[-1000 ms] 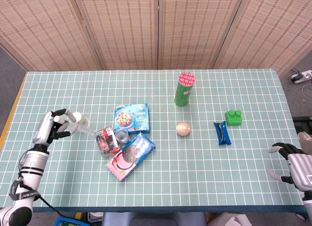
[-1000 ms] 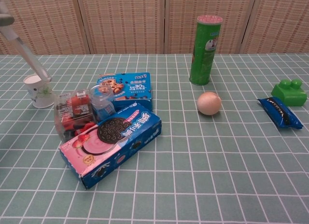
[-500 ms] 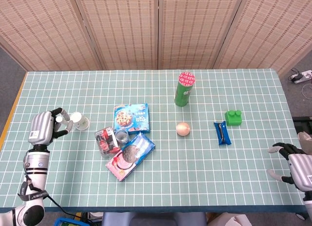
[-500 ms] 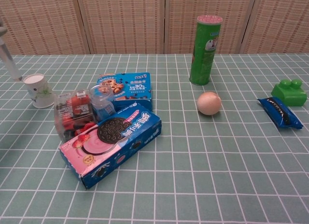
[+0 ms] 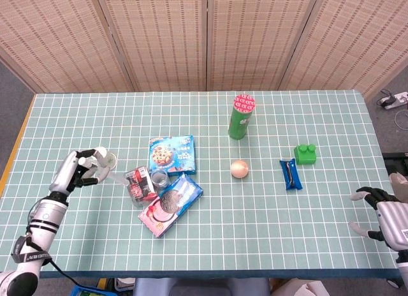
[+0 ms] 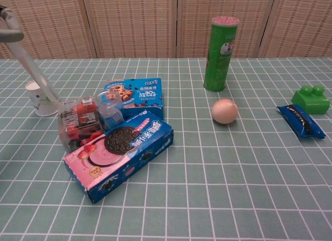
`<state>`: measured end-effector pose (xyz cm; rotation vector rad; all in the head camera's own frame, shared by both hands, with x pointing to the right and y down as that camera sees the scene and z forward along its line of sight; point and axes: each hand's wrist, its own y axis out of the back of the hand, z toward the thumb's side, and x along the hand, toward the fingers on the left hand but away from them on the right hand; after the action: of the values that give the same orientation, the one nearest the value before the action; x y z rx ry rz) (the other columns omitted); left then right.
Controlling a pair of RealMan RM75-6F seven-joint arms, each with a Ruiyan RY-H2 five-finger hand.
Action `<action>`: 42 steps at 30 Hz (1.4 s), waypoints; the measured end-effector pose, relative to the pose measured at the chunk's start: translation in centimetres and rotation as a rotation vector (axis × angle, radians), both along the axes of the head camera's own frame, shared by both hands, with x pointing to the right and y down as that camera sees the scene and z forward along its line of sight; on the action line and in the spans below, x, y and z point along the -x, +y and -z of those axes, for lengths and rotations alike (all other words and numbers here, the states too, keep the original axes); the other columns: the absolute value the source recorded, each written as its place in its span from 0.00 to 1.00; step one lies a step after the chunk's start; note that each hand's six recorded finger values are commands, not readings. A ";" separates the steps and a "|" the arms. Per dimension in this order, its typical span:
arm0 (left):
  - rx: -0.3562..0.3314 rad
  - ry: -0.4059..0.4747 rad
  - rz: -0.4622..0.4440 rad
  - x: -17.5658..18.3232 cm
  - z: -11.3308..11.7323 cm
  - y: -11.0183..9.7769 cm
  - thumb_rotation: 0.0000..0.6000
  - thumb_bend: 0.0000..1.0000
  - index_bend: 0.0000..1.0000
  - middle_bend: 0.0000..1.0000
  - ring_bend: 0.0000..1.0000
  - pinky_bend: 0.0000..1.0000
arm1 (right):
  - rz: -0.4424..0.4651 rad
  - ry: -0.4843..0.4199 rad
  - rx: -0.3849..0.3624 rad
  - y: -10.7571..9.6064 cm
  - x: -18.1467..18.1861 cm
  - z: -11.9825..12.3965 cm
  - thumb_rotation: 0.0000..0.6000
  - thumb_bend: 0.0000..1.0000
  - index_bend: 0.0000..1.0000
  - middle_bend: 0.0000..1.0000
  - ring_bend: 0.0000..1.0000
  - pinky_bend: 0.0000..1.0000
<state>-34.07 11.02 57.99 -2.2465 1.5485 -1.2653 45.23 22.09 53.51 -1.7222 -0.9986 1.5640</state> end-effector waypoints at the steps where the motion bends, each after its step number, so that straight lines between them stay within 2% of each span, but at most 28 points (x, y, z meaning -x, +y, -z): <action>1: -0.015 -0.028 -0.007 0.2 0.0 -0.1 1.00 0.47 0.74 1.00 1.00 1.00 | 0.000 0.000 -0.001 0.0 0.0 0.0 1.00 0.13 0.38 0.29 0.23 0.34; 8: -0.167 -0.332 -0.069 1.3 -0.2 -0.7 1.00 0.47 0.74 1.00 1.00 1.00 | -0.001 -0.001 -0.004 0.0 -0.1 0.1 1.00 0.13 0.38 0.29 0.23 0.34; 11: -0.212 -0.414 -0.071 1.3 -0.4 -0.6 1.00 0.47 0.74 1.00 1.00 1.00 | -0.001 -0.002 -0.004 0.0 -0.1 0.1 1.00 0.13 0.38 0.29 0.23 0.34; 12: -0.214 -0.418 -0.069 1.1 -0.5 -0.5 1.00 0.47 0.74 1.00 1.00 1.00 | -0.001 -0.002 -0.005 0.0 -0.1 0.2 1.00 0.13 0.38 0.29 0.23 0.34; 16: -0.184 -0.355 -0.065 0.5 -0.7 -0.2 1.00 0.47 0.74 1.00 1.00 1.00 | 0.000 -0.003 -0.005 0.0 -0.1 0.2 1.00 0.13 0.38 0.29 0.23 0.34; 20: -0.134 -0.214 -0.068 -0.9 -0.3 0.2 1.00 0.47 0.74 1.00 1.00 1.00 | 0.004 -0.007 -0.009 0.0 0.0 0.4 1.00 0.13 0.38 0.29 0.23 0.34; 23: -0.131 -0.151 -0.098 -2.4 0.5 0.5 1.00 0.47 0.74 1.00 1.00 1.00 | 0.008 -0.010 -0.011 0.1 0.1 0.5 1.00 0.13 0.38 0.29 0.23 0.34; 33: -0.174 -0.144 -0.205 -6.4 1.8 0.9 1.00 0.47 0.74 1.00 1.00 1.00 | 0.014 -0.026 -0.011 0.2 0.2 0.7 1.00 0.13 0.38 0.30 0.23 0.34; 42: -0.196 -0.136 -0.268 -9.9 2.3 0.5 1.00 0.47 0.74 1.00 1.00 1.00 | 0.013 -0.037 -0.017 0.2 0.1 0.9 1.00 0.13 0.38 0.30 0.23 0.34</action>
<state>-24.15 11.49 55.66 -2.1103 1.2180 -1.1128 45.12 22.29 52.57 -1.7486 -1.0139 1.5157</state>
